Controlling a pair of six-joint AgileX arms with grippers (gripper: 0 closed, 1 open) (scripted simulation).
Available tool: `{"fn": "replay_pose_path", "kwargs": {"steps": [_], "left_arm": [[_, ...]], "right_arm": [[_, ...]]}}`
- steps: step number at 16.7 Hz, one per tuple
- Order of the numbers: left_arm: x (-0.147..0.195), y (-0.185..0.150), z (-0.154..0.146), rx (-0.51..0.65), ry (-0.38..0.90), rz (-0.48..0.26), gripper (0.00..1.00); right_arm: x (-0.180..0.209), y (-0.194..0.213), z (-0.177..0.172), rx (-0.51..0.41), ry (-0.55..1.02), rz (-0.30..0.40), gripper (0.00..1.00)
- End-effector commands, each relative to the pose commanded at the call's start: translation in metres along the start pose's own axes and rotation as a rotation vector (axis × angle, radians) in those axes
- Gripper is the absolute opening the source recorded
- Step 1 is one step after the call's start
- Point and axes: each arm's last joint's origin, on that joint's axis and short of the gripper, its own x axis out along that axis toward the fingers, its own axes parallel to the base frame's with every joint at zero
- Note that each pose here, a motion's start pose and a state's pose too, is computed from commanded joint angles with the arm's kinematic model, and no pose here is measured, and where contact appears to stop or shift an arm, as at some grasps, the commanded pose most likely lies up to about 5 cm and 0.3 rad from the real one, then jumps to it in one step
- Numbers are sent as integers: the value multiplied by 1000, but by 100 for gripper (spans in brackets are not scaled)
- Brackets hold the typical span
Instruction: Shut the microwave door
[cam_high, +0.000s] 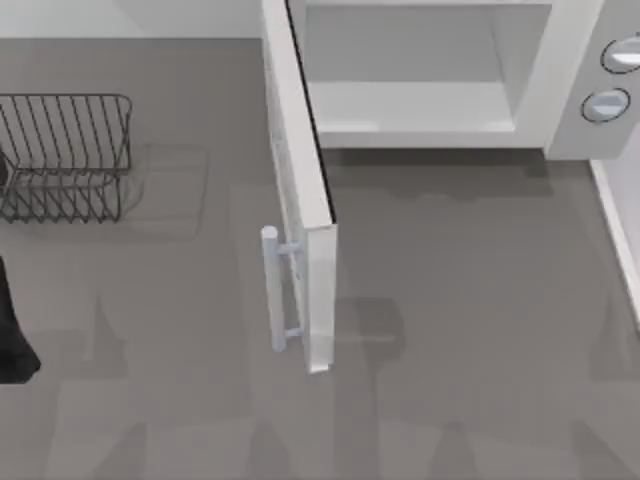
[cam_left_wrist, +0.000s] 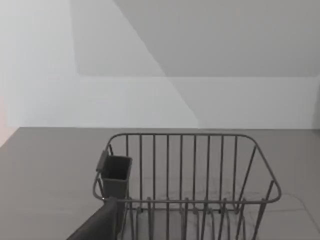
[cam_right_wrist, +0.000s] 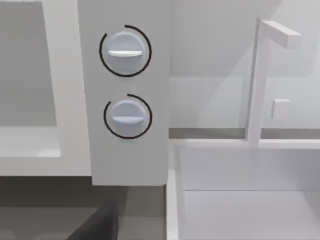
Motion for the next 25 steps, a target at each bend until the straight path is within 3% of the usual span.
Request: {"fn": "replay_pose_path", "kwargs": {"steps": [5, 10, 14, 19, 25], "left_arm": [[1, -2, 6, 28, 54, -32, 100], [8, -11, 41, 154, 264, -173, 100], [27, -22, 86, 291, 466, -350, 100], [75, -46, 144, 460, 695, -632, 100], [147, -89, 190, 612, 858, -971, 100]], "right_arm": [[0, 0, 0, 0, 0, 0, 100], [0, 0, 0, 0, 0, 0, 100], [0, 0, 0, 0, 0, 0, 100], [0, 0, 0, 0, 0, 0, 100], [0, 0, 0, 0, 0, 0, 100]]}}
